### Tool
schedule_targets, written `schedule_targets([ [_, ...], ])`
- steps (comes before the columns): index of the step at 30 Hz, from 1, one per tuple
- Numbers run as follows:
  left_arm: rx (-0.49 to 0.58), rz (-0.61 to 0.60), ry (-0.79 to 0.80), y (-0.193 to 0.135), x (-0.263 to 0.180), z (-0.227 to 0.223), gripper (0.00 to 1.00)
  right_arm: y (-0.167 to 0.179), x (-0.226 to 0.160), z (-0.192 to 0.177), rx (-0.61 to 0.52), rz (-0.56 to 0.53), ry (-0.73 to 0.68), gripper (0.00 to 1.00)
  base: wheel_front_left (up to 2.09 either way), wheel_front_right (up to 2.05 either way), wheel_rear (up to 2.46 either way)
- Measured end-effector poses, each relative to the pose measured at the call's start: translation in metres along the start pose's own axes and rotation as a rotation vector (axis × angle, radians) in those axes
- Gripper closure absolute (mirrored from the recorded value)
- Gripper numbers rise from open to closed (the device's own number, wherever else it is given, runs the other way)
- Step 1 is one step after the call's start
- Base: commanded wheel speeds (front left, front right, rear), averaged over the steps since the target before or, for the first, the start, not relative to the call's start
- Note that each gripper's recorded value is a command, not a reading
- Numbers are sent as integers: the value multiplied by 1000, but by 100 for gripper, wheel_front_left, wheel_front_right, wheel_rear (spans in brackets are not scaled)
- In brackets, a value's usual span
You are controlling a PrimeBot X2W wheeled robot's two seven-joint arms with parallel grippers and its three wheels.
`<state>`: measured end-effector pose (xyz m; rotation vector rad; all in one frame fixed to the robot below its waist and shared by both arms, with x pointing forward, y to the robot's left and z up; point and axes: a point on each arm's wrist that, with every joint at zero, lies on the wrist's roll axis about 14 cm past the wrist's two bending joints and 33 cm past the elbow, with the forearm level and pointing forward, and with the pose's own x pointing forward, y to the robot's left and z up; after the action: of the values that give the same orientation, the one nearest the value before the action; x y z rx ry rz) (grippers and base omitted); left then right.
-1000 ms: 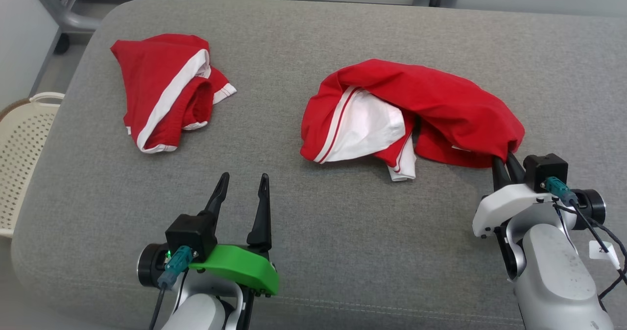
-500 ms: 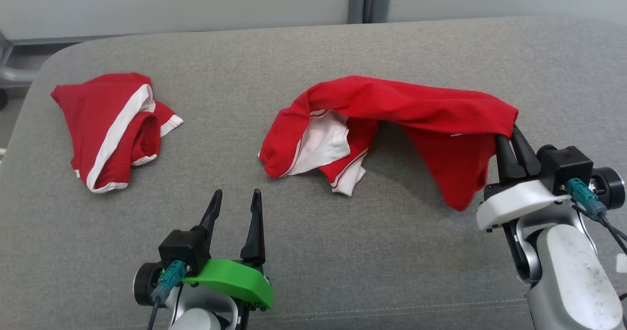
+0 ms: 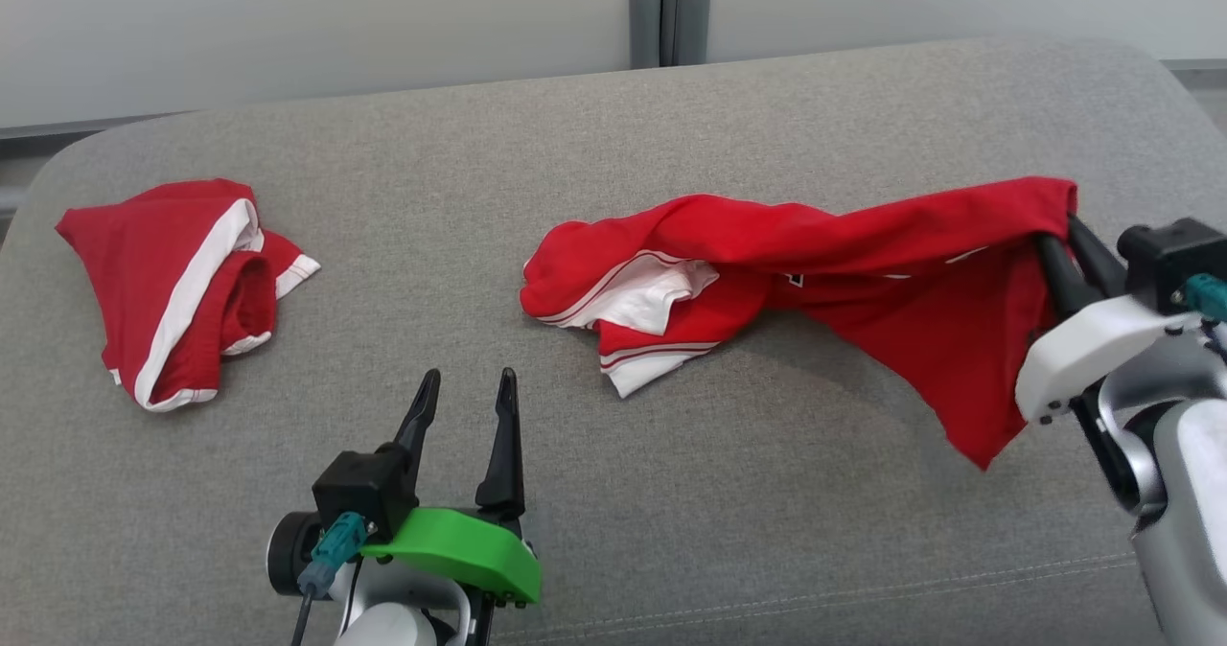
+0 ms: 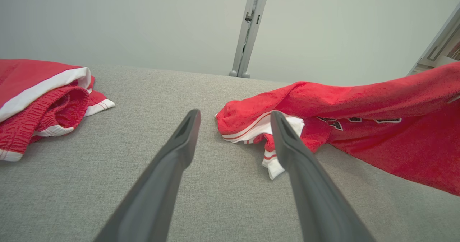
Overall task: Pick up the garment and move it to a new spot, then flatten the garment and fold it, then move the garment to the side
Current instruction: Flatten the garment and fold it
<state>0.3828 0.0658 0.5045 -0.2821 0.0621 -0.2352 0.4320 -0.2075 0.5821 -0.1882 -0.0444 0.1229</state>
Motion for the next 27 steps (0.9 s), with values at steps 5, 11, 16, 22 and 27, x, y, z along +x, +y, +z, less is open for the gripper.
schedule_targets([
  [5, 6, 16, 4, 8, 6, 0, 0, -29, 37, -23, -42, -26, 102, 100, 0, 0, 0],
  [11, 22, 42, 22, 23, 11, -5, 0, -53, 75, -74, -58, -52, 284, 100, 0, 0, 0],
  [16, 30, 68, 40, 36, 17, -11, 0, -59, 115, -86, -89, -46, 316, 100, 0, 0, 0],
  [22, 37, 93, 72, 48, 21, -23, 0, -50, 154, -101, -98, -27, 328, 0, 0, 0, 0],
  [27, 36, 108, 110, 54, 23, -37, 0, -35, 174, -127, -98, -9, 372, 0, 0, 0, 0],
])
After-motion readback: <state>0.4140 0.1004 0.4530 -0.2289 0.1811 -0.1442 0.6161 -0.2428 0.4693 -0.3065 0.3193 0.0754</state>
